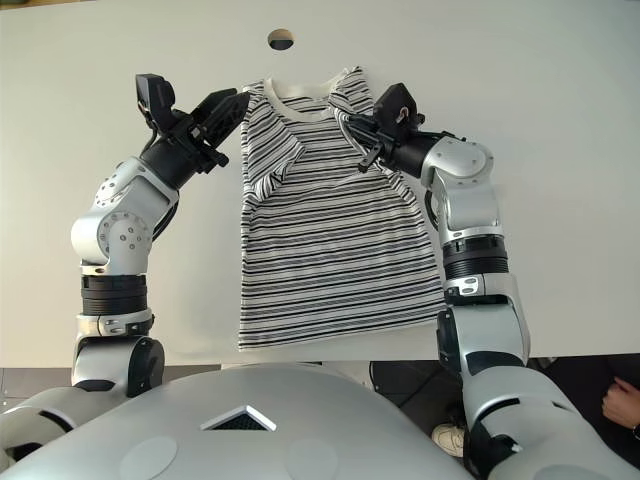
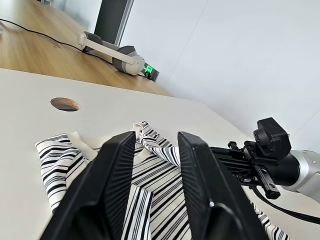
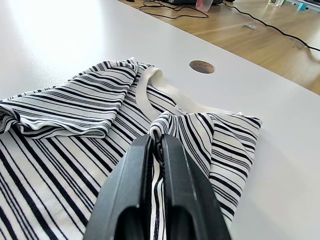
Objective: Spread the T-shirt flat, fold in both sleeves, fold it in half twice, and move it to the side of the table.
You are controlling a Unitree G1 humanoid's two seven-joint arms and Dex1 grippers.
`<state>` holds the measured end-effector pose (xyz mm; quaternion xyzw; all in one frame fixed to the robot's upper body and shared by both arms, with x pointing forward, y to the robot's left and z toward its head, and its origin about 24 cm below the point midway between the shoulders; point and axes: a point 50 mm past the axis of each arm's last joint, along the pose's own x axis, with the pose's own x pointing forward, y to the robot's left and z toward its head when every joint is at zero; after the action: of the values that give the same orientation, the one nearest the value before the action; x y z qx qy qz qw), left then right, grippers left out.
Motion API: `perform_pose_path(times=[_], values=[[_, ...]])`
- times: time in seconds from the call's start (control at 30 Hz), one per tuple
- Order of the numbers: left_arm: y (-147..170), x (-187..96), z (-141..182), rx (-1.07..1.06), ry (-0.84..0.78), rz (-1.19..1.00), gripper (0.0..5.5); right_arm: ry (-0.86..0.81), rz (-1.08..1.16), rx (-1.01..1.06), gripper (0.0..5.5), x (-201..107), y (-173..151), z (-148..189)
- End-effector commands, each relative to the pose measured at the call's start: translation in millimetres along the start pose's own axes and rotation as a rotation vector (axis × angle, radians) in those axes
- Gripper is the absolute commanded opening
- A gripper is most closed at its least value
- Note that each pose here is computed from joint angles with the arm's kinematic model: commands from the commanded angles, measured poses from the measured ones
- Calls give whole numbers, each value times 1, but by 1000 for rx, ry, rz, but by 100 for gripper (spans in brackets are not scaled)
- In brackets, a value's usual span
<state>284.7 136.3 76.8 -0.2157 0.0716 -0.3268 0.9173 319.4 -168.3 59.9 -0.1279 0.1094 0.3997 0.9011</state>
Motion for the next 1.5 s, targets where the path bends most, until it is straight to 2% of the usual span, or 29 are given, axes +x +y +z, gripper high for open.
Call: perform_pose_path(times=[0.03,0.37,0.53,0.57,0.7,0.83,0.97,1.03,1.13,1.23,1.37,1.5], values=[[2,-3,-2,8,13,13,159,-15,6,-25,33,-8,0,7],[2,-7,0,13,40,-7,159,-47,71,6,33,-21,7,17],[2,-6,1,64,44,-14,159,-31,68,-20,109,-22,6,15],[2,-8,0,125,49,-9,159,-36,65,-40,109,-26,5,15],[5,-45,-2,714,102,-78,159,-179,95,-175,109,-77,-15,15],[-8,-94,-9,1227,250,-402,159,72,229,-252,109,-141,-28,-12],[-21,-142,-31,1377,465,-724,159,412,362,-406,109,-189,-17,-37],[-24,-157,-37,1417,563,-858,159,538,468,-616,109,-207,-7,-46],[-26,-165,-39,1452,576,-972,159,576,544,-654,109,-220,3,-52],[-27,-171,-48,1445,593,-1027,159,562,629,-720,109,-217,16,-53],[-28,-174,-62,1416,626,-1072,213,547,730,-740,174,-210,41,-59],[-33,-171,-66,1349,631,-1113,233,568,779,-721,183,-215,48,-63]])
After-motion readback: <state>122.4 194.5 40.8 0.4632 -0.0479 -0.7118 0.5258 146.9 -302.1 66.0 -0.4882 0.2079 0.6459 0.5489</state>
